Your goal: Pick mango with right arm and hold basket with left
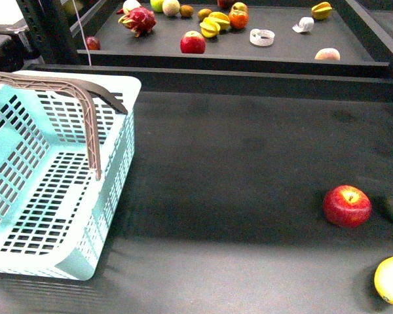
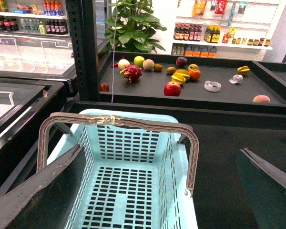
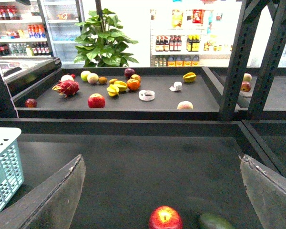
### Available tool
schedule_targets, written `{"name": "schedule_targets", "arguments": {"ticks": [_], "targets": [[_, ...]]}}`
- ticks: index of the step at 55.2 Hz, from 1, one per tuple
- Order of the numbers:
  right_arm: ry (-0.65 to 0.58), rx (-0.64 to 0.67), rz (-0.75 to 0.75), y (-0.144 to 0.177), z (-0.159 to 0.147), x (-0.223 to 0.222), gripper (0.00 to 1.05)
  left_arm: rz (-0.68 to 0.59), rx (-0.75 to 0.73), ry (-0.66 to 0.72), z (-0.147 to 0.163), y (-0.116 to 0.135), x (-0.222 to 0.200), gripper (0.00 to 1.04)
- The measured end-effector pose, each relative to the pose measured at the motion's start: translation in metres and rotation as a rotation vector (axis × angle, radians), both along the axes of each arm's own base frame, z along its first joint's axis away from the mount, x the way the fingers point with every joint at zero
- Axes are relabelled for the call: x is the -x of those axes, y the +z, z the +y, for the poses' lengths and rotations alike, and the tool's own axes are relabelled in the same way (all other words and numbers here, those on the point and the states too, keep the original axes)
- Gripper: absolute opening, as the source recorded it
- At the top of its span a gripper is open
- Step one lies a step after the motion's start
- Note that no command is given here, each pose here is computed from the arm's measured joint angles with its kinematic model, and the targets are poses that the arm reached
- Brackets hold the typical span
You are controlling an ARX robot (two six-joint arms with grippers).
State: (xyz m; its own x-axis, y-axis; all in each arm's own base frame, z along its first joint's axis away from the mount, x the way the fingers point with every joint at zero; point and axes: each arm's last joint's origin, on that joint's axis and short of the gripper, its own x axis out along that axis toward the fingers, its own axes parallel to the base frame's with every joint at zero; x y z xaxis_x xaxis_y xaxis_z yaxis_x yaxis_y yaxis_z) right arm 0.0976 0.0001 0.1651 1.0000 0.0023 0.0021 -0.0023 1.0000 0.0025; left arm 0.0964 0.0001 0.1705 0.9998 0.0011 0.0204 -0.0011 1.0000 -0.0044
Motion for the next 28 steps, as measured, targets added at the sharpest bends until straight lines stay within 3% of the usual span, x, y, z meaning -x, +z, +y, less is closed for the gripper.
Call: {"name": "schedule_targets", "arguments": {"ticks": [28], "targets": [[0.0, 0.0, 0.0, 0.0, 0.0, 0.0, 0.97, 0.0, 0.0, 0.0, 0.0, 0.0, 0.0, 0.99]]}}
